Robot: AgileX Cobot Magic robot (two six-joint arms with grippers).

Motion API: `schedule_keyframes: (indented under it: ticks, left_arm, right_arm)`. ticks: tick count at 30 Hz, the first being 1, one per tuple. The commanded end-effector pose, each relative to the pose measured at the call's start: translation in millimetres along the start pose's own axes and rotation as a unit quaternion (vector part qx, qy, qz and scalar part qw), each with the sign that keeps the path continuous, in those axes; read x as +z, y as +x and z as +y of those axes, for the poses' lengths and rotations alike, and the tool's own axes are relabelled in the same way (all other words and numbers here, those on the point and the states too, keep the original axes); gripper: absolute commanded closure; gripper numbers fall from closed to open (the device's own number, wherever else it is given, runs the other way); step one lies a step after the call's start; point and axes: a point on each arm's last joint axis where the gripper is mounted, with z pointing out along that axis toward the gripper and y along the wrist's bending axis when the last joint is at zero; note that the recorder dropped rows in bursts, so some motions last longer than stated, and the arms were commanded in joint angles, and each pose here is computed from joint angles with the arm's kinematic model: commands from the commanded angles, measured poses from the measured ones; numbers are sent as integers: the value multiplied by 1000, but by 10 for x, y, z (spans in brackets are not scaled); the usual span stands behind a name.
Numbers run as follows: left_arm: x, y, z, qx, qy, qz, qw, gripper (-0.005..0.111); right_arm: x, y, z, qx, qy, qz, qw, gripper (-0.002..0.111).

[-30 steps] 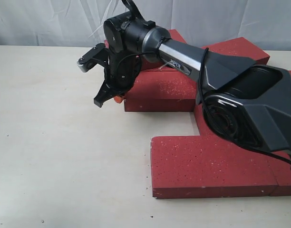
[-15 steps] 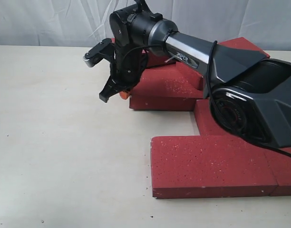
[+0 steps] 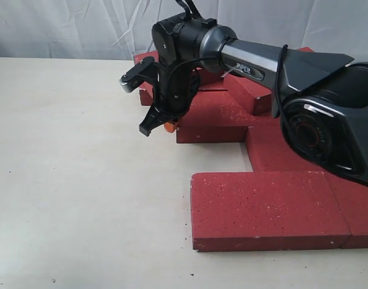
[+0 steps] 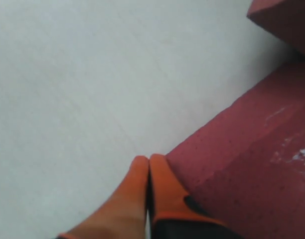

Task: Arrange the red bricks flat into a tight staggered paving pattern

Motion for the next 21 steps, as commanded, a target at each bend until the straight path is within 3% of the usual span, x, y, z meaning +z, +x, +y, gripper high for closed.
schedule_keyframes:
  ticks: [1, 8, 21]
  left_arm:
    - [-3, -5, 0, -2, 0, -5, 1000, 106]
    - [-3, -5, 0, -2, 0, -5, 1000, 106]
    - [-3, -5, 0, -3, 0, -5, 1000, 106]
  right_arm:
    - [73, 162, -119, -4, 17, 53, 998, 109]
    - [18, 176, -184, -4, 36, 54, 998, 109]
    - [-56, 513, -308, 24, 28, 74, 997, 109]
